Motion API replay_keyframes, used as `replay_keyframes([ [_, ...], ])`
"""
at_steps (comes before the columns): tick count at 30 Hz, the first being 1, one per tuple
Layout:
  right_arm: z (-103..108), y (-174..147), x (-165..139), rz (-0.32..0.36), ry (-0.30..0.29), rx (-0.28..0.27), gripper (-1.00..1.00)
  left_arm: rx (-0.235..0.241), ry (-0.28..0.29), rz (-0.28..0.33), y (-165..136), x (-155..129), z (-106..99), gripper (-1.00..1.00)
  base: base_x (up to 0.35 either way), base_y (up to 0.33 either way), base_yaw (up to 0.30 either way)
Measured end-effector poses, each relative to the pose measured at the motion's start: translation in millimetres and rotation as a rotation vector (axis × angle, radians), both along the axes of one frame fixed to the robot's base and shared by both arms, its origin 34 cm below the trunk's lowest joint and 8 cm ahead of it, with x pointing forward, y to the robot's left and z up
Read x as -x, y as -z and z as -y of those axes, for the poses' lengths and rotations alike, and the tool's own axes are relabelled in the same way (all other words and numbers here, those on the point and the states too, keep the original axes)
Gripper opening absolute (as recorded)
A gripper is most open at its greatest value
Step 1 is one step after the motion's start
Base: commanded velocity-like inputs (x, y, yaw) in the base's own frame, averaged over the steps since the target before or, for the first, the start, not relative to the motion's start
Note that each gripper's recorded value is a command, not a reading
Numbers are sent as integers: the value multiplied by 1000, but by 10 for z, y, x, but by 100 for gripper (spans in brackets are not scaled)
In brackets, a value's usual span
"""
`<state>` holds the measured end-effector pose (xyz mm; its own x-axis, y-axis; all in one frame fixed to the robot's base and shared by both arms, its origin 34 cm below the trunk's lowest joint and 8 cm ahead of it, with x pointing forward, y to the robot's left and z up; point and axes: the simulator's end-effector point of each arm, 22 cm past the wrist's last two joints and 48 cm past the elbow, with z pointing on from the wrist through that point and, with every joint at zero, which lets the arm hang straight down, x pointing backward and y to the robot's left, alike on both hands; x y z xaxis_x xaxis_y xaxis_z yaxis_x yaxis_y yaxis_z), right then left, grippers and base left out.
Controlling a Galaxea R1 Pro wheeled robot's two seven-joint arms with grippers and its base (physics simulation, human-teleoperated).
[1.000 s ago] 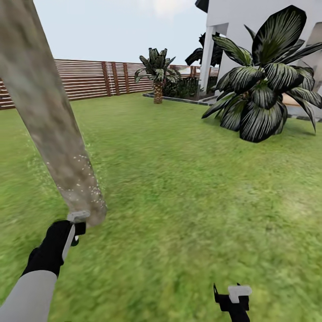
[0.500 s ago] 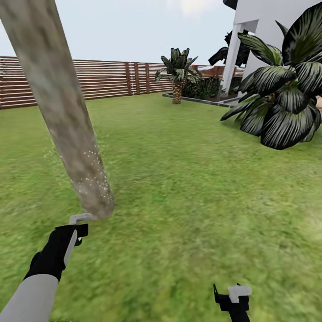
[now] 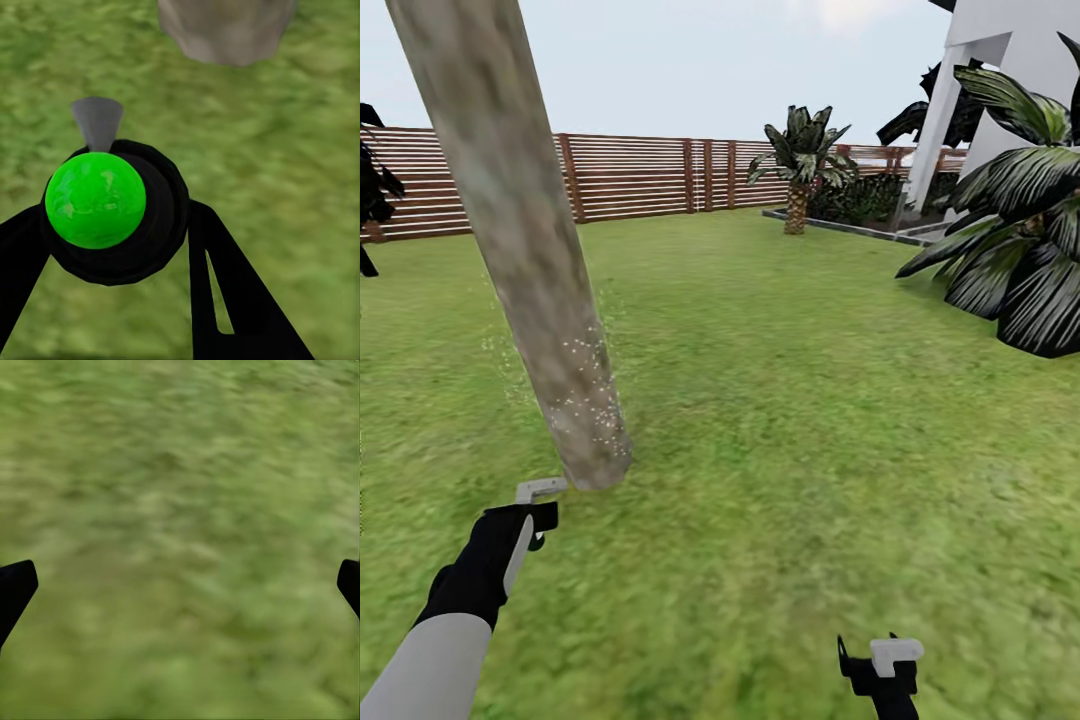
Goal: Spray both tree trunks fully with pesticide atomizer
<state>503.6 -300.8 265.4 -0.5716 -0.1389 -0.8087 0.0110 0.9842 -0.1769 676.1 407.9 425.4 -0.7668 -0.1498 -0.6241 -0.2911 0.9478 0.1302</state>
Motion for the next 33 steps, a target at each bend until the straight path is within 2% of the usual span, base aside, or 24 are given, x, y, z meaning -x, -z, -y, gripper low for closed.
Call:
replay_keyframes([
  [9, 9, 0, 0, 0, 1, 1, 100, 0, 18, 23, -90, -97, 79, -100, -116, -1, 2],
  [12, 8, 4, 6, -2, 1, 1, 100, -20, 104, 27, -177, -259, 408, -100, -11, 0, 0],
  [14, 3, 3, 6, -2, 0, 0, 100, -22, 125, 56, -428, -511, 528, -100, -1, 0, 0],
  [16, 3, 4, 6, -2, 0, 0, 100, -19, 122, 61, -589, -639, 521, -100, 0, 0, 0],
  [18, -1, 9, 12, -4, 0, 0, 100, -29, 108, 75, -718, -720, 411, -100, 0, 0, 0],
  [22, -2, 30, 43, -12, 0, -1, 100, -18, 65, 101, -853, -772, 223, -100, -33, 7, 0],
  [27, 1, 31, 46, -13, 1, -1, 100, 27, 80, 81, -945, -854, 473, -100, -78, 20, 0],
  [29, -3, 31, 45, -12, 0, -1, 100, 31, 83, 104, -1167, -1008, 515, -100, -3, 1, 0],
  [33, -4, 33, 46, -13, 0, -1, 100, 40, 80, 85, -1360, -1088, 520, -100, 3, 0, 0],
])
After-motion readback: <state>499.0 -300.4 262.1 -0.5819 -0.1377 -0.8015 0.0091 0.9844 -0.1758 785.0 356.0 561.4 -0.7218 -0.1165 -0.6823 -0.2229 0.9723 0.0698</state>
